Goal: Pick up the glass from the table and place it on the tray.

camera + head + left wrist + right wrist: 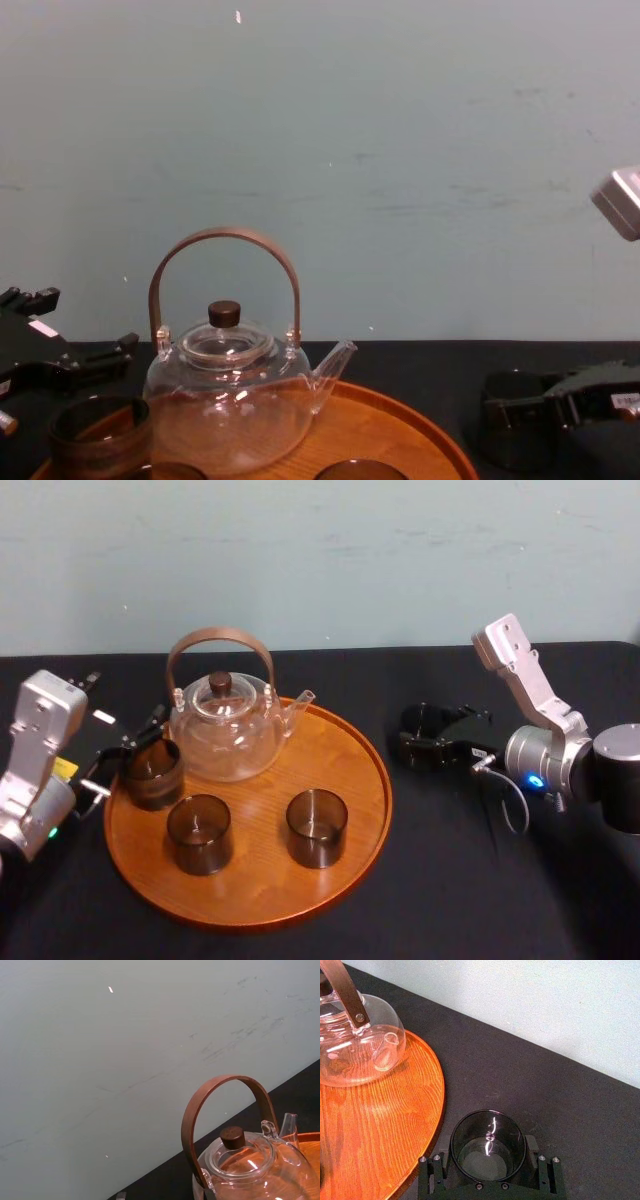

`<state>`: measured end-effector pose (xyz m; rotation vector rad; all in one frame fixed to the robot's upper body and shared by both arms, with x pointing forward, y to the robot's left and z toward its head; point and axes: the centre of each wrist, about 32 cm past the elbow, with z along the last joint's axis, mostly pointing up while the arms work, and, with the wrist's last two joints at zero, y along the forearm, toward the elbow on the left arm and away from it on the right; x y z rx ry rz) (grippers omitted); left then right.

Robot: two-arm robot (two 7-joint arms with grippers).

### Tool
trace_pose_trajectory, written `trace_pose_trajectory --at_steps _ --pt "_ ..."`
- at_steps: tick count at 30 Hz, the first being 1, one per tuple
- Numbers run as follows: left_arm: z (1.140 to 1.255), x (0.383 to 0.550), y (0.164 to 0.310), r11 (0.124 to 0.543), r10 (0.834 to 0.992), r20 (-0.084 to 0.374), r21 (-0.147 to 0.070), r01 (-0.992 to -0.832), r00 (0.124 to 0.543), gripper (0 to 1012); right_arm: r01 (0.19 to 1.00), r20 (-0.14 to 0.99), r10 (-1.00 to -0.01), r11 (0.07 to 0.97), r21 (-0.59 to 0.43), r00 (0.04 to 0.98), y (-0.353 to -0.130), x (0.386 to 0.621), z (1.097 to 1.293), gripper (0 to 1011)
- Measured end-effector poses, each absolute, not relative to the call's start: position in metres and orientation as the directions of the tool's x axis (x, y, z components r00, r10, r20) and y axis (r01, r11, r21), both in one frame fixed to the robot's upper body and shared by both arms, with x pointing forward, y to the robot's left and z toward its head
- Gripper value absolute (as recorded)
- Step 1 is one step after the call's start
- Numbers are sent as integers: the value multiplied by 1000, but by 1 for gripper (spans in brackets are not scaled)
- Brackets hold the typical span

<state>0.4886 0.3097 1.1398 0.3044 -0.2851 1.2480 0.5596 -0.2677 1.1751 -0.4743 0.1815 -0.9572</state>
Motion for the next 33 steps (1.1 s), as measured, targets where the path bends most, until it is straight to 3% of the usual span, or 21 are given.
trace_pose_trajectory --at_steps 19,33 --pt "1140 489 310 287 880 374 70 -955 292 1001 734 49 -811 499 -461 583 -271 557 1178 899" --pt "1140 489 310 287 880 374 70 -955 292 1001 735 75 -776 556 -387 626 -281 551 1222 899"
